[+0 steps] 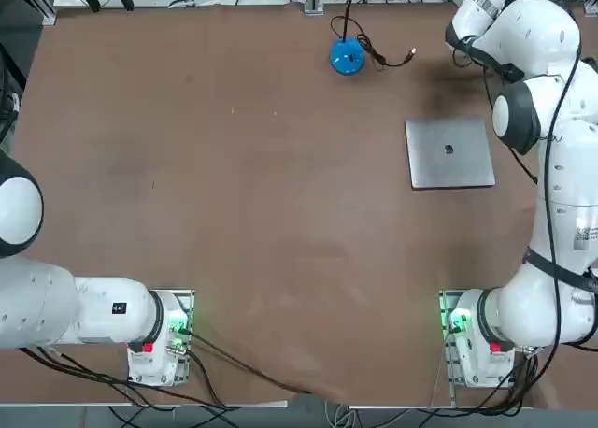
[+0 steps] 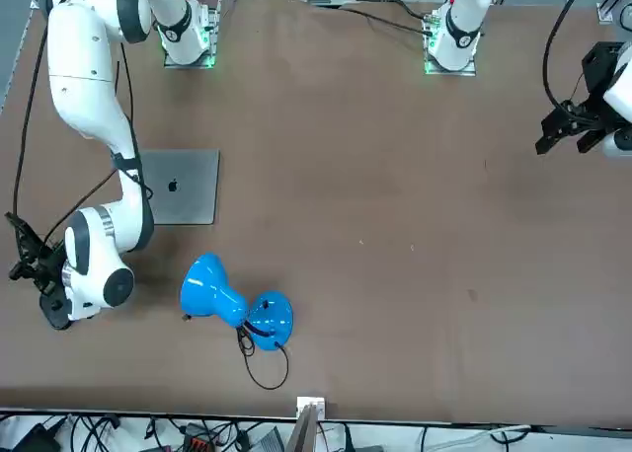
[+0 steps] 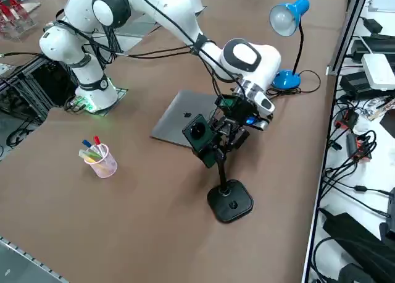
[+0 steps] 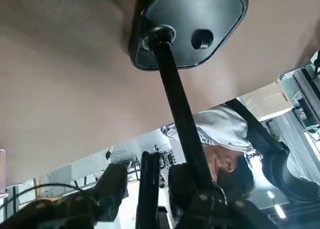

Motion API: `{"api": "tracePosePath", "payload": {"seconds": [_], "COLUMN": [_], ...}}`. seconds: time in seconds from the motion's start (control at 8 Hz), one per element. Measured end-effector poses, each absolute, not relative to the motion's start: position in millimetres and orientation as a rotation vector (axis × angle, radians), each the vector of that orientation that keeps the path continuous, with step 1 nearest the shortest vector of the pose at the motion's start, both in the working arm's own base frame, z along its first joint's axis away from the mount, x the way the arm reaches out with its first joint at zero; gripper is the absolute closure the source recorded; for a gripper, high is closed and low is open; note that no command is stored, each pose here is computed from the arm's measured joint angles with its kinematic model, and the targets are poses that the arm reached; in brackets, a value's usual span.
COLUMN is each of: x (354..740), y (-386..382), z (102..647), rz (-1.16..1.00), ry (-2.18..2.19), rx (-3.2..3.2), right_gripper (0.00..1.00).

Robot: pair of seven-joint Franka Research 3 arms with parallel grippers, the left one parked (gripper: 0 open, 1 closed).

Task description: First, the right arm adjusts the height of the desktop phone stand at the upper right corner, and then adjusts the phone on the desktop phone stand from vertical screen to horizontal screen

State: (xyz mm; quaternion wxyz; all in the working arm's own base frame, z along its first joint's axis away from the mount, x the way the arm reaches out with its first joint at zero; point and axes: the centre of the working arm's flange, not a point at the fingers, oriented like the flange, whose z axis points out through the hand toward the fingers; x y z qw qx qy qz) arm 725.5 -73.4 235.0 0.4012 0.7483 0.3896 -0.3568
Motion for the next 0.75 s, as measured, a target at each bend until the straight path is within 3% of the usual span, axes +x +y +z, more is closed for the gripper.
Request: {"api": "tracePosePath", "payload": {"seconds": [0.5, 0.75], "x": [726.2, 729.3], "y": [-68.7, -65.5], "z": [234.0, 238.2], "rz": [-0.897, -0.877], "ry": [0.989, 0.988], "rx": [1.886, 1.895], "right_gripper": [0.8, 0.81]}}
